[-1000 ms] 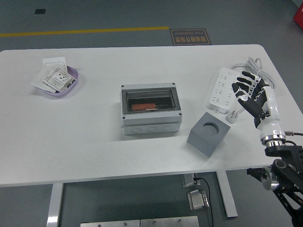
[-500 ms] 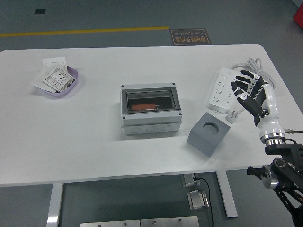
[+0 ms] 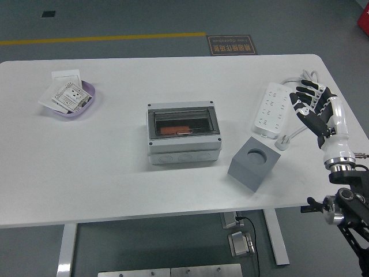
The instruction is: Pick up the cylinder from the cube,place it in the box,flap close box
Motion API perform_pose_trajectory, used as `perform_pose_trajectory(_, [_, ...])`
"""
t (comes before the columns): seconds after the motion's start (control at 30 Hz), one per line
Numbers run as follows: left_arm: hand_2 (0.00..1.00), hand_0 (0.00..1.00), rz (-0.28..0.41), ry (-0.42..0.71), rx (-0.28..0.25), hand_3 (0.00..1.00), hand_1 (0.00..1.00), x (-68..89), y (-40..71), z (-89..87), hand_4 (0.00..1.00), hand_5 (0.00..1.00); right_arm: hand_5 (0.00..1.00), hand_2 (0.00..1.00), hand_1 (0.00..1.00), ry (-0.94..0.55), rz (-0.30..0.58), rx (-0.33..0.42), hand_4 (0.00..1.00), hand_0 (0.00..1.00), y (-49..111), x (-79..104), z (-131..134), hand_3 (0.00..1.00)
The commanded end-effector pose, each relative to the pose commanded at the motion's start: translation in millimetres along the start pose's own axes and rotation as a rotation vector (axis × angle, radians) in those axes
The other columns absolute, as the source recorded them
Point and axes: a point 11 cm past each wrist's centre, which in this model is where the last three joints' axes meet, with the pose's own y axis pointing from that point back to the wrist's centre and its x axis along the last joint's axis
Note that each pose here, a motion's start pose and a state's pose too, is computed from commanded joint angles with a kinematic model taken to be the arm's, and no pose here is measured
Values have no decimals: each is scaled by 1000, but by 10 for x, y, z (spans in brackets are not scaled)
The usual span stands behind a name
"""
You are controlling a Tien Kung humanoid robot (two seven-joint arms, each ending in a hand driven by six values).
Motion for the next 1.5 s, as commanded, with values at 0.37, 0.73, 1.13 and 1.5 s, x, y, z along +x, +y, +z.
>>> perform_pose_trajectory(0.37, [589, 651, 2, 2, -10, 589, 700, 26, 6, 35, 564, 139, 272, 612, 666, 25, -9, 6, 818, 773, 8, -5, -23, 641])
perform_pose_trajectory(0.73, [590, 652, 13, -1, -29, 590, 700, 95, 24, 123, 566, 140, 281, 594, 658, 54, -7, 19, 812, 774, -29, 20, -71, 616])
perform_pose_trajectory(1.13, [591, 651, 12, 3, -25, 590, 699, 98, 19, 89, 568, 147, 274, 590, 649, 60, 27, 25, 794, 775, -21, 118, -87, 617])
perform_pose_trajectory(1.5, [591, 651, 17, 2, -24, 591, 699, 128, 20, 82, 570, 152, 274, 587, 649, 63, 30, 34, 787, 775, -28, 133, -115, 613])
